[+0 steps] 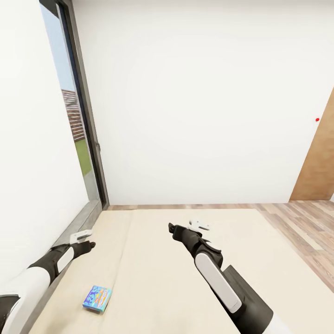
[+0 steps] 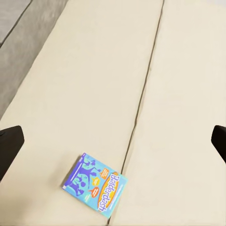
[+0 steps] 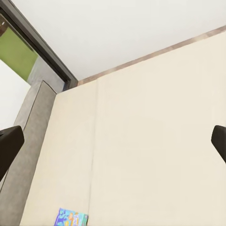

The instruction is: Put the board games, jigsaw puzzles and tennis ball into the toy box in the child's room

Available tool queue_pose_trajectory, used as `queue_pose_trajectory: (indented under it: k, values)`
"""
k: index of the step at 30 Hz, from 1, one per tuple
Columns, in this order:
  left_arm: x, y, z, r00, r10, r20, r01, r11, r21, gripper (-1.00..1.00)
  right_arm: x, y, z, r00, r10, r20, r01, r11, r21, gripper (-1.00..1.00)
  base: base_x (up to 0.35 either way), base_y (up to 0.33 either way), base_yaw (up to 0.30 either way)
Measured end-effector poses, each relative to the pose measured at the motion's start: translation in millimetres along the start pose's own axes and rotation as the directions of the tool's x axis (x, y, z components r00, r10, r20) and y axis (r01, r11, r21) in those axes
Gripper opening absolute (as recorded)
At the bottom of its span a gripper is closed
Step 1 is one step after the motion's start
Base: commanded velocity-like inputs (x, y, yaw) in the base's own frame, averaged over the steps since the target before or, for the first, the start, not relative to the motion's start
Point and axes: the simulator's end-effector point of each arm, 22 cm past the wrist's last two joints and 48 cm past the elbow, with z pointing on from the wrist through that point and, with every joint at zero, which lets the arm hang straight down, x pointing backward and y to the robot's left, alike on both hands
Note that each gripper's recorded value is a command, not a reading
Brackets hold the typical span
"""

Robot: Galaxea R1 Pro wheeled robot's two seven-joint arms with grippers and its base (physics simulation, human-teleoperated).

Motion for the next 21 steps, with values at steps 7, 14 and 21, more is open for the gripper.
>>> queue_pose_trajectory:
  k: [7, 14, 21]
  values:
    - [-0.8, -0.9, -0.1, 1.0, 0.001, 0.006, -0.001, 1.0, 0.002, 1.0, 0.0, 1.0, -0.3, 1.0, -0.003, 0.001, 0.003, 1.0, -0.002, 1.0, 0.0, 0.0, 0.0]
    - [-0.8, -4.6, 0.1, 1.0, 0.002, 0.009, -0.002, 1.0, 0.006, 1.0, 2.9, 5.4, -1.0, 0.998, -0.065, 0.019, 0.065, 0.998, 0.002, 1.0, 0.0, 0.0, 0.0]
    - [-0.2, -4.8, 0.2, 1.0, 0.002, 0.009, -0.002, 1.0, 0.007, 1.0, 3.2, 5.4, -0.9, 0.996, -0.081, 0.025, 0.081, 0.997, 0.006, 1.0, 0.0, 0.0, 0.0]
